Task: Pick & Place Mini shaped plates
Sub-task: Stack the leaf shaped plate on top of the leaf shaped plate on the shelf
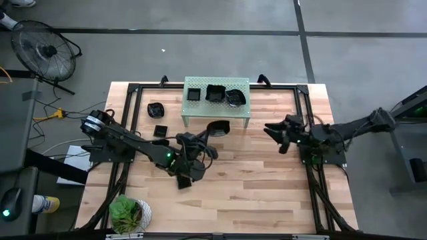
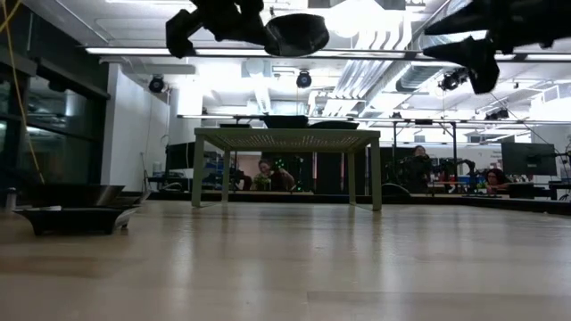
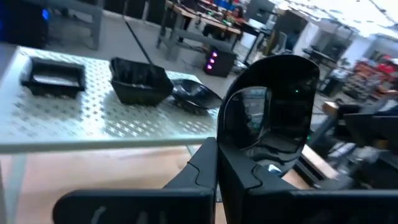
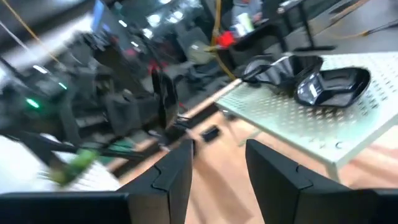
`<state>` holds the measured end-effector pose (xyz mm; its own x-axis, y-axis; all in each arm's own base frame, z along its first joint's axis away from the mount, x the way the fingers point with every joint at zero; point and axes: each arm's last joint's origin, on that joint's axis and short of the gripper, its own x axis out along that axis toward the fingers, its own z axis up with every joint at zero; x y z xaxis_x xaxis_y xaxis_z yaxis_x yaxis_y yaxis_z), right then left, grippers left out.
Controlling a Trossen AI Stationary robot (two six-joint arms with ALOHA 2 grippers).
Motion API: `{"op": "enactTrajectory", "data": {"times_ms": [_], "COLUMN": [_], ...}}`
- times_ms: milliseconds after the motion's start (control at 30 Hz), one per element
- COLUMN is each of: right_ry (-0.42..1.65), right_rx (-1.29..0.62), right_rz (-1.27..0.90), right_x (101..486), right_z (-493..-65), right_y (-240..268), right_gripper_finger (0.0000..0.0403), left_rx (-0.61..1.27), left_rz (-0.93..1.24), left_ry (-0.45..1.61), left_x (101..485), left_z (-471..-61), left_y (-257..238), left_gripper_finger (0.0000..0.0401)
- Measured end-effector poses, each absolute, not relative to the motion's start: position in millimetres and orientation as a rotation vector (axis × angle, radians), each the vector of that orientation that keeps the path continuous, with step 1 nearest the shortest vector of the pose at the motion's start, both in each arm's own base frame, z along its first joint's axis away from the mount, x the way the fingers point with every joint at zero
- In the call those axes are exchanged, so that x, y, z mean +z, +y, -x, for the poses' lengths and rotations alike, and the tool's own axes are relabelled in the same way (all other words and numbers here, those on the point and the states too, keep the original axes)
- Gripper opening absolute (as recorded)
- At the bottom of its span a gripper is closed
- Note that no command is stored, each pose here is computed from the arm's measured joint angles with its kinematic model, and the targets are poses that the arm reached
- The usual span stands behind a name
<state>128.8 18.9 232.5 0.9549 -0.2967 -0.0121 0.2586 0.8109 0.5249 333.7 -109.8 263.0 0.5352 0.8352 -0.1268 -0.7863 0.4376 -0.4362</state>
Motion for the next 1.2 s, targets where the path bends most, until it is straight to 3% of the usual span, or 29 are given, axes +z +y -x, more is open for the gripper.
{"op": "enactTrajectory", "data": {"times_ms": [367,667,1000,1200], "right_ry": [0.083,-0.038,-0.177,-0.183], "right_rx": [-0.593,-0.576,-0.508,-0.456], "right_rz": [-0.286,-0.369,-0.464,-0.414], "right_x": [241,212,217,230], "right_z": [-200,-252,-270,-293], "right_y": [55,73,50,42], "right_gripper_finger": [0.0144,0.0144,0.0144,0.0144], "left_rx": [1.095,1.105,1.103,1.102], "left_rz": [0.356,0.285,0.252,0.231], "left_ry": [-0.130,-0.096,-0.070,-0.051], "left_x": [265,265,264,263], "left_z": [-334,-334,-334,-333], "left_y": [-102,-102,-102,-102], "left_gripper_finger": [0.0000,0.0000,0.0000,0.0000]}}
